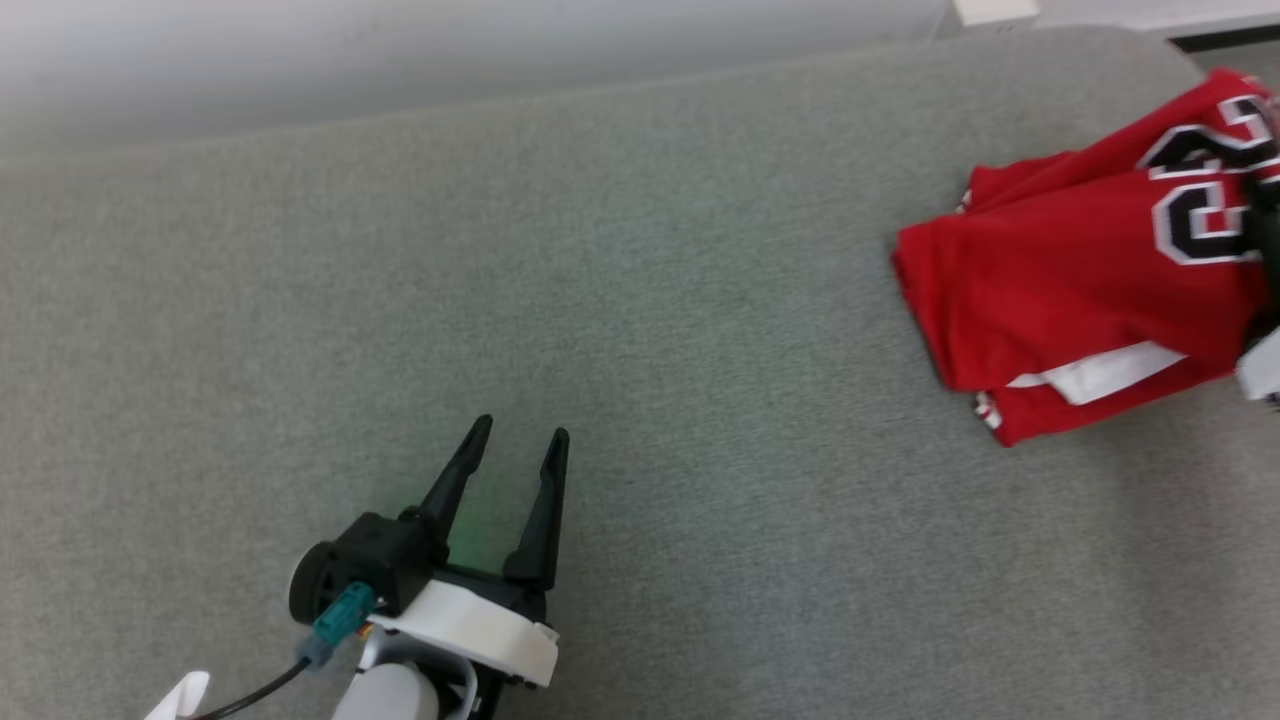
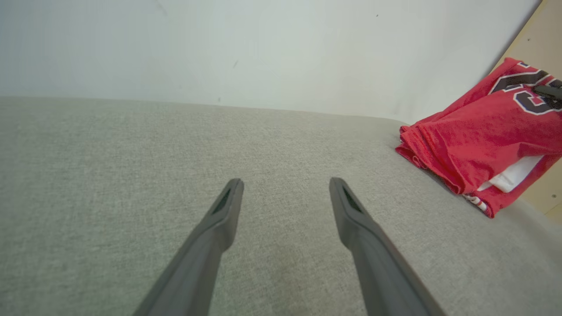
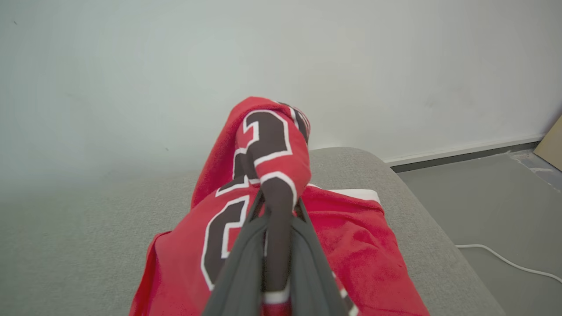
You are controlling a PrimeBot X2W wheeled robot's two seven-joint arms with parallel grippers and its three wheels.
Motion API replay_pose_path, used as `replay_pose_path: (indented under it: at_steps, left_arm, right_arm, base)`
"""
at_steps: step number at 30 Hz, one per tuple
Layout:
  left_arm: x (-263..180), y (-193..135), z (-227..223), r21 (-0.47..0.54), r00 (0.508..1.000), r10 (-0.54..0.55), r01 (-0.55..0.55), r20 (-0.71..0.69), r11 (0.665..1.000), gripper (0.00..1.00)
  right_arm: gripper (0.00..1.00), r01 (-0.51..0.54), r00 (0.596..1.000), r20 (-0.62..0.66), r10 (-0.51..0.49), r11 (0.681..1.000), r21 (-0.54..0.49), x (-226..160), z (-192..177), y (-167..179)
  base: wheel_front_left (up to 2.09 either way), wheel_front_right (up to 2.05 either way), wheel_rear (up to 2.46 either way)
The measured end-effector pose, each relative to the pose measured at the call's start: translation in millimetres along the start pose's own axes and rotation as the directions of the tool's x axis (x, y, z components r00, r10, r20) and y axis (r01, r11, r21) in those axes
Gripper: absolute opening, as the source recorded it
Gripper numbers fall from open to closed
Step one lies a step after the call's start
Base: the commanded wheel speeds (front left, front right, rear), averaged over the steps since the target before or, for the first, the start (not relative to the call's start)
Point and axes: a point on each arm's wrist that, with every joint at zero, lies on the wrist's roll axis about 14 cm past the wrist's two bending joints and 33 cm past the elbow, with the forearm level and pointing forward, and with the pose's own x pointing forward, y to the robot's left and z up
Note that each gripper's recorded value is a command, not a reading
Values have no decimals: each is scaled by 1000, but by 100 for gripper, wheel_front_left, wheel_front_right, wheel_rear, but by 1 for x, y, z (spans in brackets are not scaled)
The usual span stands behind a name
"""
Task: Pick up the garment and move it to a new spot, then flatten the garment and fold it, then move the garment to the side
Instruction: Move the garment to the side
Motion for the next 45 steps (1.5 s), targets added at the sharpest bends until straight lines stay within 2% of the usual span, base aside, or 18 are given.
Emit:
replay_pose_path:
  at_steps: [5, 12, 13, 14, 15, 16, 17, 21, 27, 35, 42, 45]
  left_arm:
    - [-1, 14, -19, -1, 999, 22, -22, -44, 1000, 100]
    - [9, 27, -30, 10, 998, 27, -26, -54, 1000, 100]
    - [9, 29, -32, 14, 998, 29, -29, -56, 999, 100]
    - [9, 31, -33, 18, 998, 30, -29, -58, 999, 100]
    - [9, 33, -33, 20, 998, 32, -31, -57, 999, 100]
    - [9, 34, -34, 21, 998, 34, -33, -58, 999, 100]
    - [9, 36, -34, 21, 998, 38, -37, -59, 999, 100]
    - [6, 39, -31, 30, 997, 48, -47, -56, 998, 100]
    - [-6, 48, -13, 36, 995, 99, -98, -28, 995, 100]
    - [-35, 61, 43, 63, 977, 190, -196, 95, 978, 100]
    - [-64, 52, 84, 91, 960, 205, -225, 192, 970, 100]
    - [-76, 52, 96, 83, 948, 228, -252, 223, 964, 100]
  right_arm:
    - [0, 94, 995, -35, -96, 995, -34, 8, -5, -43]
    - [0, 205, 971, -104, -214, 974, -91, 20, -23, -83]
    - [10, 215, 966, -121, -227, 971, -103, 22, -29, -86]
    - [32, 220, 960, -150, -236, 968, -120, 23, -37, -88]
    - [36, 226, 953, -176, -248, 965, -136, 24, -45, -90]
    - [47, 230, 947, -195, -256, 962, -145, 24, -52, -91]
    - [100, 243, 939, -209, -271, 958, -151, 24, -57, -94]
    - [100, 297, 917, -224, -329, 940, -168, 18, -65, -107]
    - [100, 279, 947, -107, -304, 939, -203, 14, -36, -97]
    - [100, 143, 989, 77, -129, 960, -241, 0, 28, -45]
    - [100, 16, 981, 193, 31, 970, -241, -32, 59, 3]
    - [100, -27, 972, 221, 79, 973, -230, -47, 58, 20]
  base:
    - [0, 0, 0]
    - [0, 0, 0]
    - [0, 0, 0]
    - [0, 0, 0]
    - [0, 0, 0]
    - [0, 0, 0]
    - [0, 0, 0]
    - [0, 0, 0]
    - [0, 0, 0]
    - [0, 0, 0]
    - [0, 0, 0]
    - [0, 0, 0]
